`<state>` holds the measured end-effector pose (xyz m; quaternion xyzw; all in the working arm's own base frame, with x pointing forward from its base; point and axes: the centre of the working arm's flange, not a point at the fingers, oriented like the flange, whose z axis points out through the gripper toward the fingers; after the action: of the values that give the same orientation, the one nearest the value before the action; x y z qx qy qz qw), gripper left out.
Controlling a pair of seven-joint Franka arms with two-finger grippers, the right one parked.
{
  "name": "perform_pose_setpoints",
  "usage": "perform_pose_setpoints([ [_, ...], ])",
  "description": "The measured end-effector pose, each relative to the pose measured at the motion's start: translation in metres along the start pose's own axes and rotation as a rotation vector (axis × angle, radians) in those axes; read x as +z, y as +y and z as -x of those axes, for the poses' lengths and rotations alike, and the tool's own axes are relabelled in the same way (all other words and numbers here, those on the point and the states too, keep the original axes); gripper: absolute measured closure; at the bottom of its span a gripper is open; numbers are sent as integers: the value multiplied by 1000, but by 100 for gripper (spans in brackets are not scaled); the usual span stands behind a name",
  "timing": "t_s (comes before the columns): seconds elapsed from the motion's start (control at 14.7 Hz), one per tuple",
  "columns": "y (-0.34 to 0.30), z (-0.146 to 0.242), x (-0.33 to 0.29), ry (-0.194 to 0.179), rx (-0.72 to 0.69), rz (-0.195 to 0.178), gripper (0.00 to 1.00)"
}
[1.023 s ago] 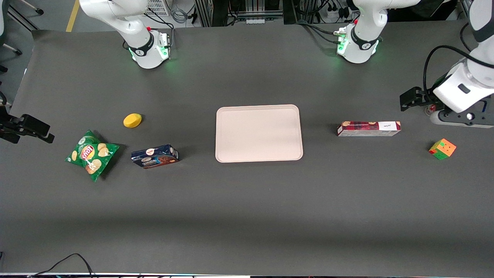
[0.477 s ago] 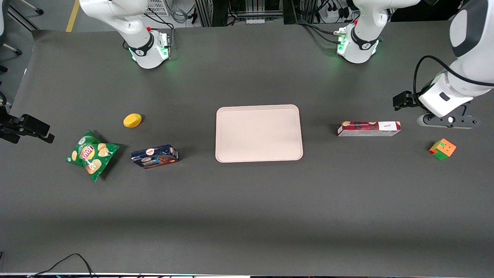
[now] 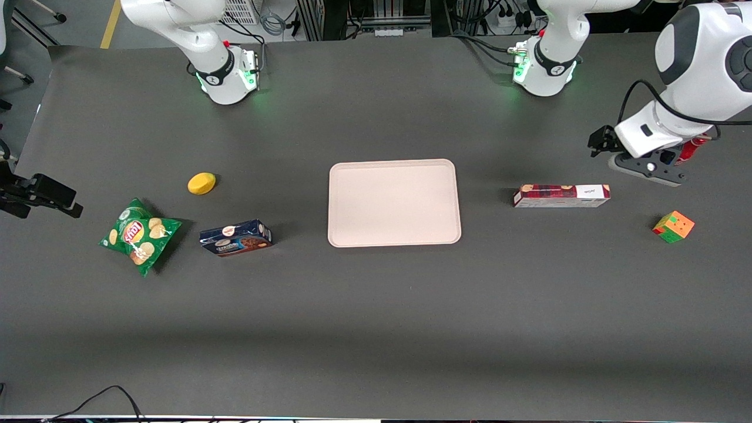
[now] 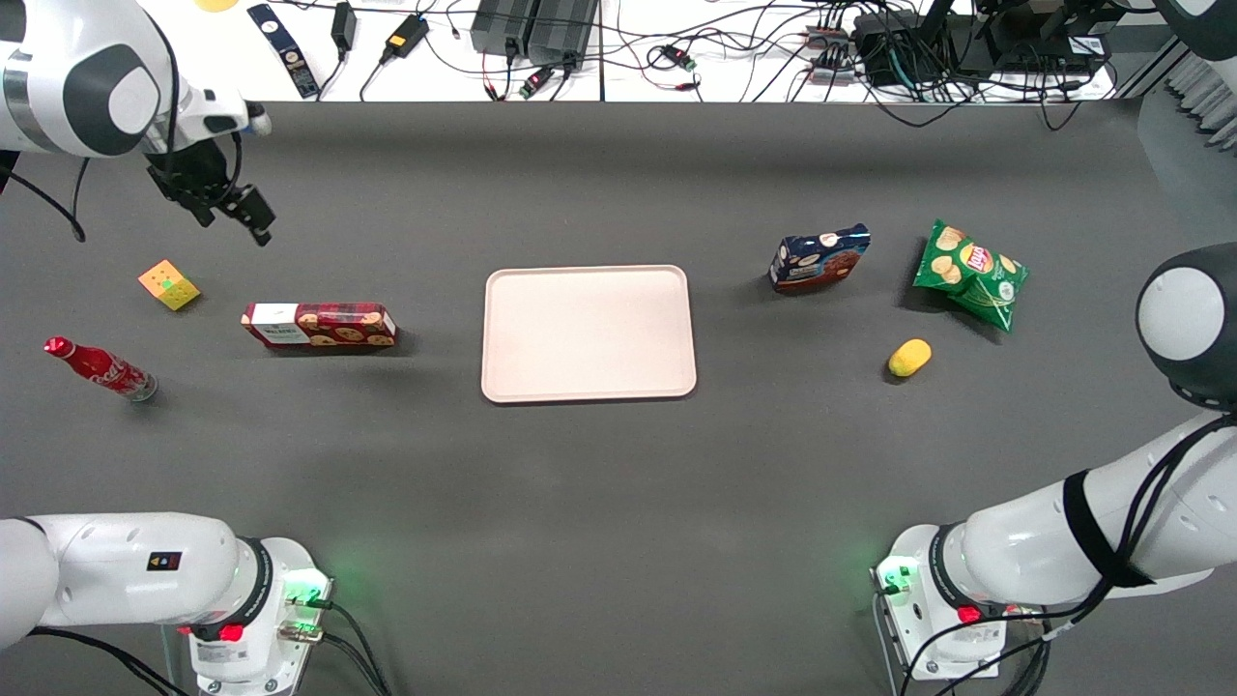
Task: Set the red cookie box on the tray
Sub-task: 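Lower the open left gripper over the middle of the cookie box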
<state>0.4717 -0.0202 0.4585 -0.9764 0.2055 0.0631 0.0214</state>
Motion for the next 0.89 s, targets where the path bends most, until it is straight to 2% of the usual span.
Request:
perform_pose_setpoints([
  [0.27, -8, 0, 1, 15, 380, -50, 0],
  [0.48, -10, -5, 12, 71, 682, -106, 0],
  [0.61, -12, -5, 28, 93, 847, -137, 0],
  [0.89, -9, 0, 51, 86, 1033, -146, 0],
])
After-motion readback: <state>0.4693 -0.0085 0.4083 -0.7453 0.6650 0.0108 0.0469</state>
